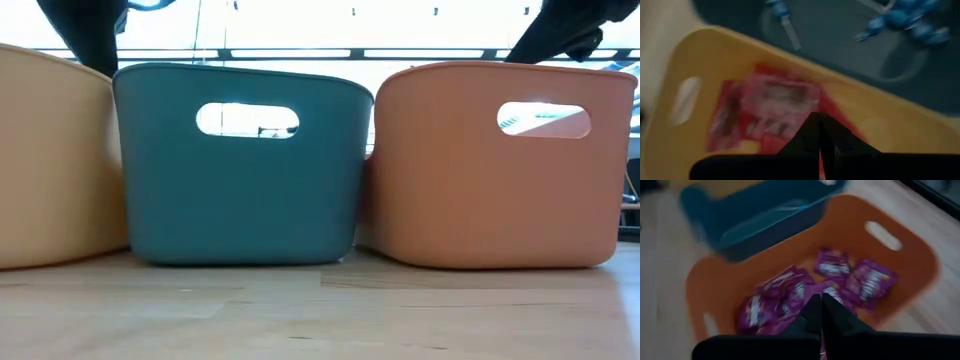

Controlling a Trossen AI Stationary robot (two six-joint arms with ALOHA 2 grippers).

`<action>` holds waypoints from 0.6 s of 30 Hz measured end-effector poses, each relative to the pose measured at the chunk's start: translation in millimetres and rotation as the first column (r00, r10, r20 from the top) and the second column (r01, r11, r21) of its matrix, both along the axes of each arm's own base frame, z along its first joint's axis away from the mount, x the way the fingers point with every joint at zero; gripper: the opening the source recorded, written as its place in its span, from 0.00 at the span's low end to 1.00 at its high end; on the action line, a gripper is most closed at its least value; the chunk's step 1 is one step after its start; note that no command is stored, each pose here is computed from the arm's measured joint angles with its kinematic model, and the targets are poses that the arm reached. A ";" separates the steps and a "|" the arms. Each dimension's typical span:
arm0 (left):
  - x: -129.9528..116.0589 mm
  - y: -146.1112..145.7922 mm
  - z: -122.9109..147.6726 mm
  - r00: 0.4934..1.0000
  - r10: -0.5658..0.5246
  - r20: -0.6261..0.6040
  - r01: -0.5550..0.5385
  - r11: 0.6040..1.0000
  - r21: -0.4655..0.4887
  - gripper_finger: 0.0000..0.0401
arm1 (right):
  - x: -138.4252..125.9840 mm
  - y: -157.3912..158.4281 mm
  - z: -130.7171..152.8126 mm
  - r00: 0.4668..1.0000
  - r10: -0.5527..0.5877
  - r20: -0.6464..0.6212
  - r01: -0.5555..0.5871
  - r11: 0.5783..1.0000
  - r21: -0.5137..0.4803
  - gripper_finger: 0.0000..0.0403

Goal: Sort candy
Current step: Adjust the colored bins

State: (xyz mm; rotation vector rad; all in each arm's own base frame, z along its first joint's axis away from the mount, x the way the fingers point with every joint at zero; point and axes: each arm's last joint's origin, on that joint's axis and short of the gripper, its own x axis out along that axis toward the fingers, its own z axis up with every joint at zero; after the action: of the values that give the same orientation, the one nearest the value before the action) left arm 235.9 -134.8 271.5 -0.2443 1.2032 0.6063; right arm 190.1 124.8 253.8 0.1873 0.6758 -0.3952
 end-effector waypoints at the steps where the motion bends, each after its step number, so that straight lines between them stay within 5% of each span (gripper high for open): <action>1: -2.2 1.4 0.4 1.000 0.004 -0.021 -0.003 1.000 0.016 0.00 | -1.5 -5.5 2.9 0.999 -0.047 0.013 0.046 0.998 0.035 0.00; 8: -9.6 11.9 -13.8 0.994 0.020 -0.109 -0.010 0.995 0.099 0.00 | -17.0 -38.3 10.7 0.970 -0.232 -0.066 0.240 0.960 0.143 0.00; 18: -18.7 20.9 -37.7 0.983 -0.046 -0.177 0.090 0.963 0.253 0.00 | -19.0 -53.2 -16.4 0.891 -0.345 -0.297 0.379 0.923 0.064 0.00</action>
State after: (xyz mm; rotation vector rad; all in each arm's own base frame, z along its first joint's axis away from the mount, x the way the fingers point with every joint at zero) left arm 217.2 -114.0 233.8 0.0725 1.2755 0.7281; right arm 171.1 71.6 237.4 0.3807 0.9504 -0.7519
